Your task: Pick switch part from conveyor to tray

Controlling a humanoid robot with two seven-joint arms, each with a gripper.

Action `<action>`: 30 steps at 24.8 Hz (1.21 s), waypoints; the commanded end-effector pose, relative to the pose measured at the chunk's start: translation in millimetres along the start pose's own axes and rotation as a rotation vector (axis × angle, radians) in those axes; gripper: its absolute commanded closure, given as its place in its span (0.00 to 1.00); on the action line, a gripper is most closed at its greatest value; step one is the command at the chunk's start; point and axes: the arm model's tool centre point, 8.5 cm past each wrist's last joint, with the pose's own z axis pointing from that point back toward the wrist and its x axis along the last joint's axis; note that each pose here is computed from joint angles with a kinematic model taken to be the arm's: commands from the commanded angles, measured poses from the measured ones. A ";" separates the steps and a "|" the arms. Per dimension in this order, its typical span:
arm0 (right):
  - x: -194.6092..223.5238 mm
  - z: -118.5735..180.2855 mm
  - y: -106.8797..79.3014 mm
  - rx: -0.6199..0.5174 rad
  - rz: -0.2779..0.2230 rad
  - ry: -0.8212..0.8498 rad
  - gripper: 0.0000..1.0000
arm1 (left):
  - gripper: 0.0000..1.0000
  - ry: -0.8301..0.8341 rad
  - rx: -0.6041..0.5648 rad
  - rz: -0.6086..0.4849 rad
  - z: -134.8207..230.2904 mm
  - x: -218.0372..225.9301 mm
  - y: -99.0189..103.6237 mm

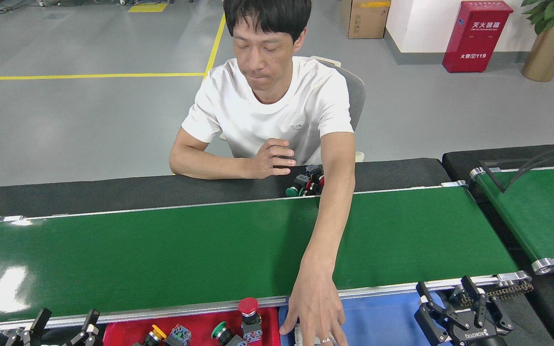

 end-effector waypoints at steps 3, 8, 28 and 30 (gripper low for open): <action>-0.2 -3.6 -8.9 -0.033 0.001 -0.003 0.00 | 0.00 0.056 0.004 -0.001 9.1 -1.2 -1.1; -2.9 -3.1 -9.0 -0.033 0.004 0.004 0.00 | 0.00 0.087 0.004 0.008 5.0 31.4 -11.4; -15.6 -1.5 -12.3 -0.039 0.011 0.044 0.00 | 0.00 0.123 0.031 -0.047 -12.3 43.4 6.3; -15.9 -1.5 -12.5 -0.039 0.014 0.043 0.00 | 0.00 0.120 0.029 -0.057 -11.5 41.1 7.2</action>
